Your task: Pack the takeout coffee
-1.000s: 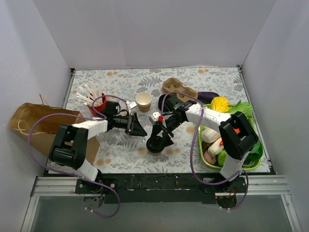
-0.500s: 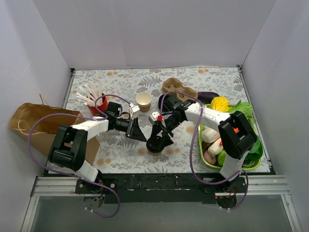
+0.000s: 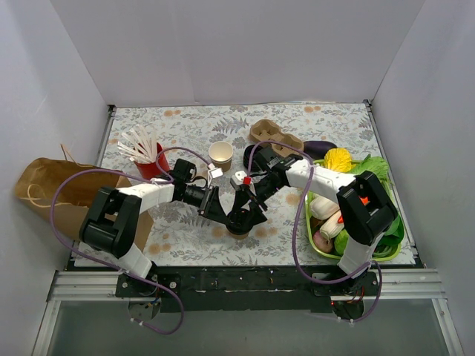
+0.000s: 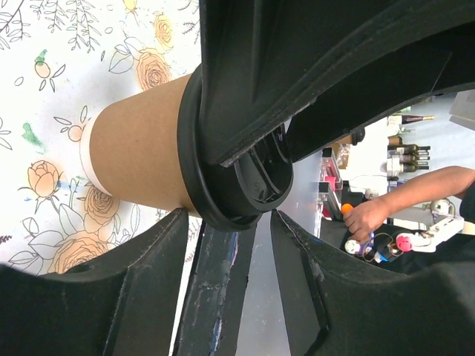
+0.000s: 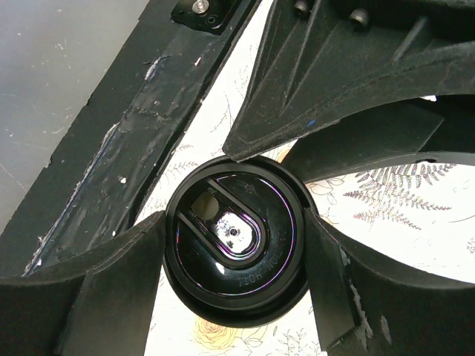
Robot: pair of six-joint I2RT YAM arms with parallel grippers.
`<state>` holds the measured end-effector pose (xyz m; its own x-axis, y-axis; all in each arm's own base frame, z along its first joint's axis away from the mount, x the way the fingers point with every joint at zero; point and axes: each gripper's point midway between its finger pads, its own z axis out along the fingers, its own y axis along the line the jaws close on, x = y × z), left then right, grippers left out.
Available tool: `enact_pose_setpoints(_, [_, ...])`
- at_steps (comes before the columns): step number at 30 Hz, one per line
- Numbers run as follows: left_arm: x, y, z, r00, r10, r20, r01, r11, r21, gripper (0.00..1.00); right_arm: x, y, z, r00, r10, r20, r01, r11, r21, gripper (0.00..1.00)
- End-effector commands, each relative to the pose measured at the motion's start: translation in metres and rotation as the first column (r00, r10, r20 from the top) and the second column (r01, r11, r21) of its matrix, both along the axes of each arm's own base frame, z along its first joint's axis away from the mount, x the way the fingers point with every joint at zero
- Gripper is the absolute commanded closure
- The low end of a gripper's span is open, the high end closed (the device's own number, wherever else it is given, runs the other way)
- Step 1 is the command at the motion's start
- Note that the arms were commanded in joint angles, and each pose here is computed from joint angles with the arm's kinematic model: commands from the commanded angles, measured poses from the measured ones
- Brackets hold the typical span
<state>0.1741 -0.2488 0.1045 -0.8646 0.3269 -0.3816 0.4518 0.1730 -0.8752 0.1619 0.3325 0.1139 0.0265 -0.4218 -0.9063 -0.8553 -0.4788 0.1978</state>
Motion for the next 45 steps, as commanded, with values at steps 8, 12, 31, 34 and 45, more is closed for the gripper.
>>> enact_pose_setpoints(8, [-0.012, -0.012, 0.011, 0.992, -0.11, 0.054, 0.113, 0.992, -0.06, 0.52, -0.002, -0.056, -0.081, 0.995, -0.105, 0.0, 0.097, 0.918, -0.384, 0.44])
enact_pose_setpoints(12, [-0.015, -0.013, 0.012, 0.99, -0.12, 0.068, 0.125, 0.99, -0.065, 0.52, -0.002, -0.055, -0.082, 0.994, -0.108, 0.001, 0.1, 0.92, -0.379, 0.44])
enact_pose_setpoints(31, [-0.008, -0.021, -0.015, 0.946, -0.188, 0.265, 0.177, 0.982, 0.068, 0.52, -0.005, -0.056, -0.087, 0.992, -0.124, -0.018, 0.108, 0.921, -0.374, 0.44])
enact_pose_setpoints(34, [-0.005, -0.022, -0.023, 0.942, -0.18, 0.282, 0.152, 0.981, 0.12, 0.52, -0.009, -0.059, -0.088, 0.992, -0.124, -0.026, 0.105, 0.919, -0.379, 0.44])
enact_pose_setpoints(45, [0.019, -0.017, -0.051, 0.891, -0.158, 0.425, 0.001, 0.938, 0.347, 0.52, -0.008, -0.06, -0.089, 0.991, -0.133, -0.029, 0.112, 0.917, -0.382, 0.45])
